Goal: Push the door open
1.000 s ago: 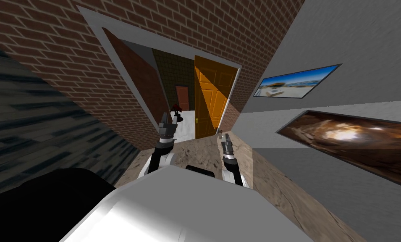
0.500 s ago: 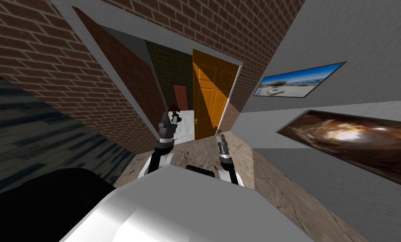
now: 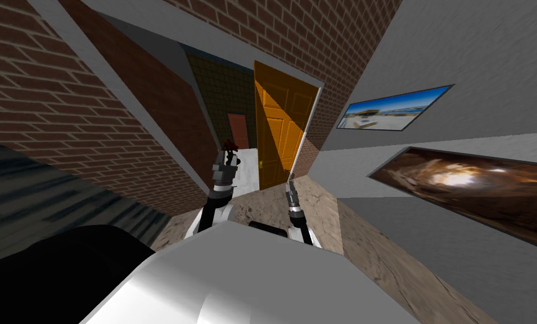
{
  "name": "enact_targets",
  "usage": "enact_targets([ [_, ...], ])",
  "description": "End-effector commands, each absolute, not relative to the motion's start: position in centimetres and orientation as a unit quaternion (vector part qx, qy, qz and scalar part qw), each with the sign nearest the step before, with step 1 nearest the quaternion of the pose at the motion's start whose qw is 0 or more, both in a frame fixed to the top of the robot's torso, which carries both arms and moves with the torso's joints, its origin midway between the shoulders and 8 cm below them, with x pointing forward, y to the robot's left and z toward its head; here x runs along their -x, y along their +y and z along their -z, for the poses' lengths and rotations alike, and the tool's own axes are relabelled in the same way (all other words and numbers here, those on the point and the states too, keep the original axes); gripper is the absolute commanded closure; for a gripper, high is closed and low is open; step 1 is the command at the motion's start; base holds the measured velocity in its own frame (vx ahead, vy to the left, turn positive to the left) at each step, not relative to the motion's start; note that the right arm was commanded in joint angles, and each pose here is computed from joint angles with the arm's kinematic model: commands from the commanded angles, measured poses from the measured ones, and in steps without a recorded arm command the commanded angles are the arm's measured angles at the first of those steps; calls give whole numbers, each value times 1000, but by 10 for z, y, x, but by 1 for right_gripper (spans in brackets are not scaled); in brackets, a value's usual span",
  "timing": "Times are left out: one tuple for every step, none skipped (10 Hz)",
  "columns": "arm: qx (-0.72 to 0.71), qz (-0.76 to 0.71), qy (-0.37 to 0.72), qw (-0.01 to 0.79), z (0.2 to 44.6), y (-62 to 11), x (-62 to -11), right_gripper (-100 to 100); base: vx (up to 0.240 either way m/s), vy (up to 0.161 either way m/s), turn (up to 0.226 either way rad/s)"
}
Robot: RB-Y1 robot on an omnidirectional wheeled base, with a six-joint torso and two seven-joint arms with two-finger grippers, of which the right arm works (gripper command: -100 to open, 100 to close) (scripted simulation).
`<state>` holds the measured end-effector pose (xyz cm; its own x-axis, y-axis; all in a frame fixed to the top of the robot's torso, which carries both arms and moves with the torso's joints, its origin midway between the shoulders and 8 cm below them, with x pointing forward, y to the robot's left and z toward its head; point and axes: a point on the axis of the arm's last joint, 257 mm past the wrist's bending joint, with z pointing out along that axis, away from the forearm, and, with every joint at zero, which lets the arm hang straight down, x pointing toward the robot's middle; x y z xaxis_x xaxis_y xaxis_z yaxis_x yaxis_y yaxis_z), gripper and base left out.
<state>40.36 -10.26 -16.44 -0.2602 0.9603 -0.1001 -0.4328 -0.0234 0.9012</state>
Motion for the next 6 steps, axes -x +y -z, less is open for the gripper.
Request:
enact_targets([
  [-293,-658,458,521,174,-94,-404,-100,122,47,-65],
  [-293,-661,462,513,179,-88,-404,-100,88,43,-76],
  [-294,-663,467,506,184,-83,-404,-100,78,47,-60],
  [-294,-668,475,492,195,-72,-404,-100,123,43,-86],
  [-294,-668,475,492,195,-72,-404,-100,88,50,-51],
  [-294,-670,479,485,200,-66,-403,-100,64,50,-51],
])
